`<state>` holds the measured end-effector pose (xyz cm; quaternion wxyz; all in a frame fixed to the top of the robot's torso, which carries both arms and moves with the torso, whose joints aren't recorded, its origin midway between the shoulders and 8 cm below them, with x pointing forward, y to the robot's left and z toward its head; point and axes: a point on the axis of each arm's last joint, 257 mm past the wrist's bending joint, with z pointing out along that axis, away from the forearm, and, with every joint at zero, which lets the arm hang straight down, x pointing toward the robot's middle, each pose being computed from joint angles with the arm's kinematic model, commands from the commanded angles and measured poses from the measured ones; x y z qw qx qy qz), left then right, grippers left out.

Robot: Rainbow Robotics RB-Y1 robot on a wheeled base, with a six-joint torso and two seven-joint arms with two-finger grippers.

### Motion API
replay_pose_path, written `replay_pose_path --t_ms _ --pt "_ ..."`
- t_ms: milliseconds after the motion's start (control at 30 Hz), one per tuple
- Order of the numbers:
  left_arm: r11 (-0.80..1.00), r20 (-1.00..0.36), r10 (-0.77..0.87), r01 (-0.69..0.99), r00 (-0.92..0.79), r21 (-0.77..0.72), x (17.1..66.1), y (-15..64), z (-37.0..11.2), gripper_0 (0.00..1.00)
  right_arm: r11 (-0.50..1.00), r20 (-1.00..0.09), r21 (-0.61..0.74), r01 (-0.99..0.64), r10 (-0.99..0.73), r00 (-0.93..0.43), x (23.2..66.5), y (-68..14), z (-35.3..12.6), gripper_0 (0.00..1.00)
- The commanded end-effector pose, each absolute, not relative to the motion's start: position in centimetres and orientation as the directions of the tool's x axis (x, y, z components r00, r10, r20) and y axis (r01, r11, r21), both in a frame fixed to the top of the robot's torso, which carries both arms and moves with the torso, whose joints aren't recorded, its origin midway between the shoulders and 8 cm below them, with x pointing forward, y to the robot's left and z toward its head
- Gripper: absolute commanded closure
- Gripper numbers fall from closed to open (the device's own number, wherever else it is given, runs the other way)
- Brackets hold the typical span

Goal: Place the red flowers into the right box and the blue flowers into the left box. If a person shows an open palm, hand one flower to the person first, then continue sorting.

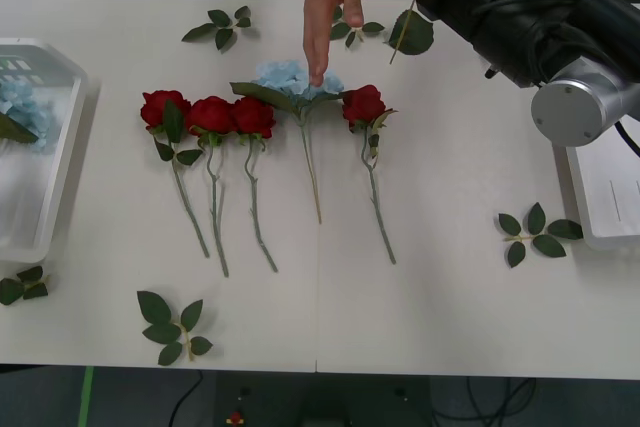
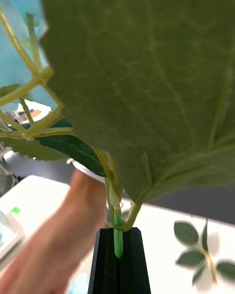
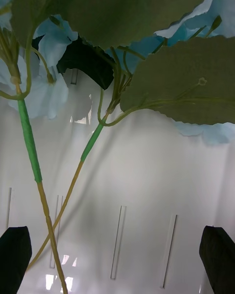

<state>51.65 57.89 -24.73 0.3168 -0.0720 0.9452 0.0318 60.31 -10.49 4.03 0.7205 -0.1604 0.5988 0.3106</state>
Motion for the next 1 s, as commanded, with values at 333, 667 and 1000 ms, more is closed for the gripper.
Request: replay_pose_path --t_ms 333,667,1000 --pt "0.994 -0.6 -0.032 -0.09 -0.799 0.066 51.6 57.8 -25.2 0.0 0.783 -0.899 -0.208 -0.587 0.083 0.43 59.8 -6.7 8.9 1.0" --pt "0.994 -0.6 -0.032 -0.09 -0.799 0.066 51.6 57.8 -25.2 0.0 0.798 -0.886 -0.235 -0.554 0.059 0.46 61.4 -6.0 9.3 1.0" --pt "0.994 -0.6 -0.032 -0.09 -0.799 0.066 51.6 57.8 -25.2 0.0 0.798 -0.884 -0.236 -0.554 0.06 0.463 61.4 -5.8 9.3 1.0"
